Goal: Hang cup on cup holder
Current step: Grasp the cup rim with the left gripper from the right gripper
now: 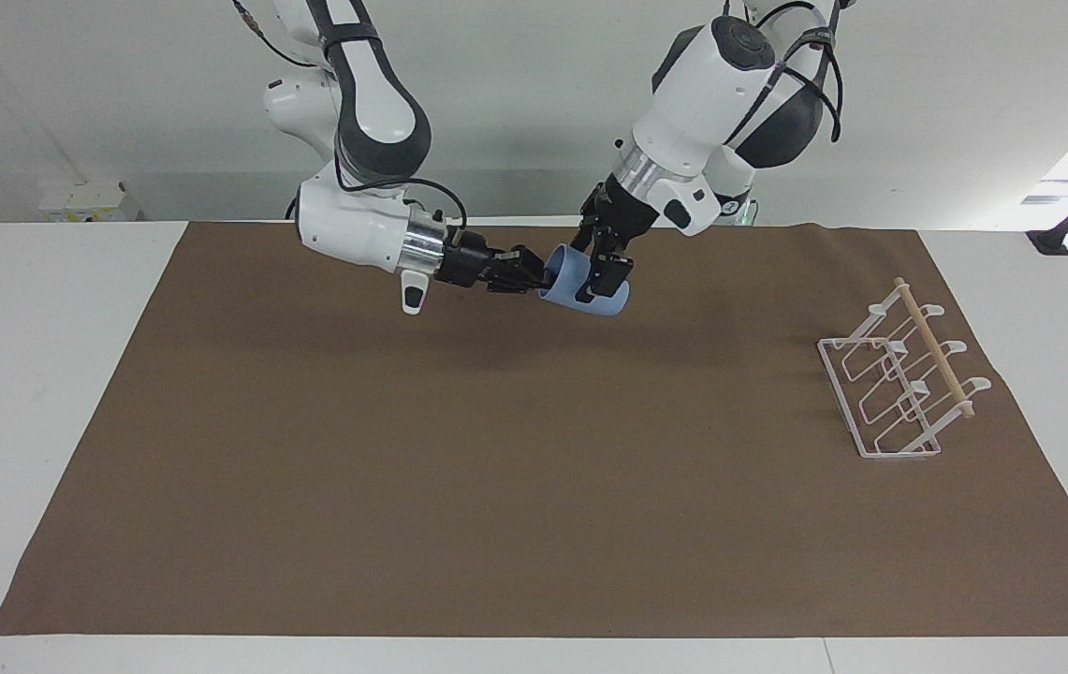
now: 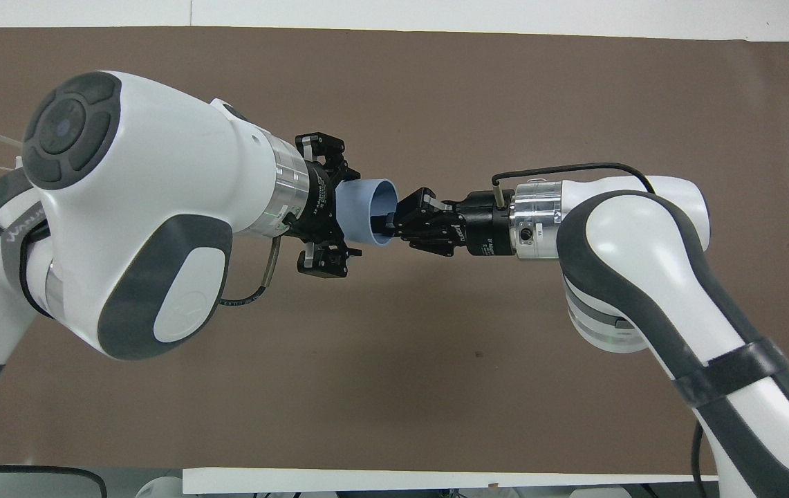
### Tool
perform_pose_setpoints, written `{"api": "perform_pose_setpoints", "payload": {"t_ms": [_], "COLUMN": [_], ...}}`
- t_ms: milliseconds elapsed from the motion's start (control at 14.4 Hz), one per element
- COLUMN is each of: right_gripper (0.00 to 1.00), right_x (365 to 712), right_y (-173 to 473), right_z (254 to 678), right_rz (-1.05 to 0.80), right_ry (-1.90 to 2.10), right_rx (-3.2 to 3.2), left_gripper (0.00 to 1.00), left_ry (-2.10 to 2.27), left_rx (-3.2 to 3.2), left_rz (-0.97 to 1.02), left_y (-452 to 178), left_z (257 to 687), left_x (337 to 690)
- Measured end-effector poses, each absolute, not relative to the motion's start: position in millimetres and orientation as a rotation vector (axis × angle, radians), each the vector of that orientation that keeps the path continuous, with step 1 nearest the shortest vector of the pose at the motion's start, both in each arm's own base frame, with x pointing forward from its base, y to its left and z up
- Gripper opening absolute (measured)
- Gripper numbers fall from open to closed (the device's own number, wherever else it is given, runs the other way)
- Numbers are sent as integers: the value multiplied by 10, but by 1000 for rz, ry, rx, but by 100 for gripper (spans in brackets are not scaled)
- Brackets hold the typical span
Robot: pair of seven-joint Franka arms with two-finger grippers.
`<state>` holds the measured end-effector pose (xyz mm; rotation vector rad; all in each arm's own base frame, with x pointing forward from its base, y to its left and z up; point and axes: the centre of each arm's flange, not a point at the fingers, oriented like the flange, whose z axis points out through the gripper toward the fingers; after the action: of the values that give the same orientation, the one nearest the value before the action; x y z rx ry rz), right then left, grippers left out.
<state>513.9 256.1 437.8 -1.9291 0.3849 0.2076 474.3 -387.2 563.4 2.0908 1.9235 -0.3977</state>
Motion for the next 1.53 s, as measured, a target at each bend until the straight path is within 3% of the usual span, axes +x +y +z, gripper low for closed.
{"api": "perform_pose_setpoints", "payload": {"t_ms": [417,1113,1183,1530], "right_gripper": [6,6,12,65], "right_x": [5116,5122,5128,5144], "right_y": [2545,2514,2510,2521], "right_z": [4317,4329,4337,4389], "right_rz": [218,224,230,231], "right_ry": [388,407,421,428], "right_rx": [-1941,-1938,-1935,-1929], "left_gripper": [88,89,84,84], "left_ry": [1951,1930,1926,1907], "left_rx": [2033,2036,2039,2066], "left_rz": [-380,-354,-357,-367], "left_y": [-3977,-4026,-4042,-4171], "left_z": [5407,5414,5415,5395], "left_x": [4692,4670,4655,4535]}}
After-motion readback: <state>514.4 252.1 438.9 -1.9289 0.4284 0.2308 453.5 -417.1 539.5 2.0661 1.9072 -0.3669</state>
